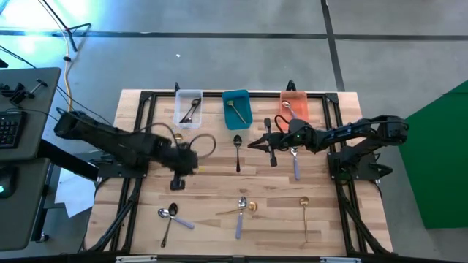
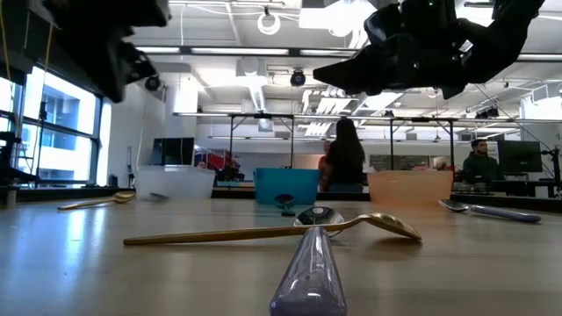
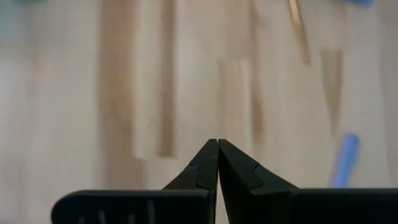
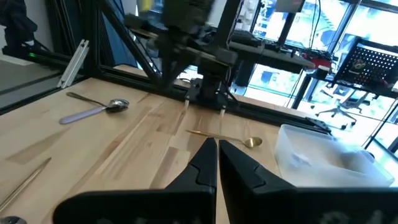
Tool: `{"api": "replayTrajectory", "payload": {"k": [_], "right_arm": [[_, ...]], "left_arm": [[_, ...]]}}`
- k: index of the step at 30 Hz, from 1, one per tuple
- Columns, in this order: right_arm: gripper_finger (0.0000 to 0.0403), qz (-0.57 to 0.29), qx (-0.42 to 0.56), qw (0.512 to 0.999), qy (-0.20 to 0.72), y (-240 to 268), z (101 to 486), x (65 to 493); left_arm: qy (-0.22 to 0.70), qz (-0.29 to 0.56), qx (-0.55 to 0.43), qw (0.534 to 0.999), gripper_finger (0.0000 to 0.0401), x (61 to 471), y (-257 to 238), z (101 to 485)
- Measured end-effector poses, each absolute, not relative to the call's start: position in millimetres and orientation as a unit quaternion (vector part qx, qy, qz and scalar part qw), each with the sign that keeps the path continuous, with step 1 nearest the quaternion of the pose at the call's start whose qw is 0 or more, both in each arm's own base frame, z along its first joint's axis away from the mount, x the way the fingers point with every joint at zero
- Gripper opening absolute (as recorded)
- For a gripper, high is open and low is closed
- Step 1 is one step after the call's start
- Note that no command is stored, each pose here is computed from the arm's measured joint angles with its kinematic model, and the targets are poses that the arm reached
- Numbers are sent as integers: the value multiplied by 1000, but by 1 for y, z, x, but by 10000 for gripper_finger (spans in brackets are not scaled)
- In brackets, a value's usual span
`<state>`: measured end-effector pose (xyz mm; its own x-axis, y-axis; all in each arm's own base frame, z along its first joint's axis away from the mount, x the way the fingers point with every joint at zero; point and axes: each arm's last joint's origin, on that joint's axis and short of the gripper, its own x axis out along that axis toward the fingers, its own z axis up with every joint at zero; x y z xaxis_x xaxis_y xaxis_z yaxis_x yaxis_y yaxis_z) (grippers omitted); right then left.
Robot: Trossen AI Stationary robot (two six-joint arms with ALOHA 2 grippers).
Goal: Sort silverware by color (type)
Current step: Put the left purple spoon into the orange bin
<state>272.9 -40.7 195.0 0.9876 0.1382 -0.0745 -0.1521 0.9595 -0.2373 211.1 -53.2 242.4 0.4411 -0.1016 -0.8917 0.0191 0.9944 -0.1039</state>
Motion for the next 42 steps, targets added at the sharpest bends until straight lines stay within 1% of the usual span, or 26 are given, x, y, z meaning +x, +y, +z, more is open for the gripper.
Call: {"api": "replayTrajectory", "payload": {"k": [5,8,12,20,25,33,38,42], "right_arm": [[0,74,-111,991,33,-41,194,273],[0,74,-109,991,36,-41,194,273],[0,74,-109,991,37,-41,194,273],[0,74,-108,990,42,-41,193,273],[0,74,-108,990,45,-41,192,273],[0,74,-108,990,47,-41,192,273],[0,74,-107,990,49,-41,191,273],[0,74,-107,990,50,-41,191,272]], "left_arm": [[538,-73,-42,839,4,199,-86,239],[531,-84,-50,842,15,197,-102,239],[548,-78,-59,830,48,195,-120,229],[589,-103,-8,801,125,202,-157,207],[601,-115,8,791,157,211,-182,201],[633,-125,13,764,165,213,-212,184],[663,-103,10,742,165,206,-222,169],[673,-92,13,733,165,205,-226,158]]}}
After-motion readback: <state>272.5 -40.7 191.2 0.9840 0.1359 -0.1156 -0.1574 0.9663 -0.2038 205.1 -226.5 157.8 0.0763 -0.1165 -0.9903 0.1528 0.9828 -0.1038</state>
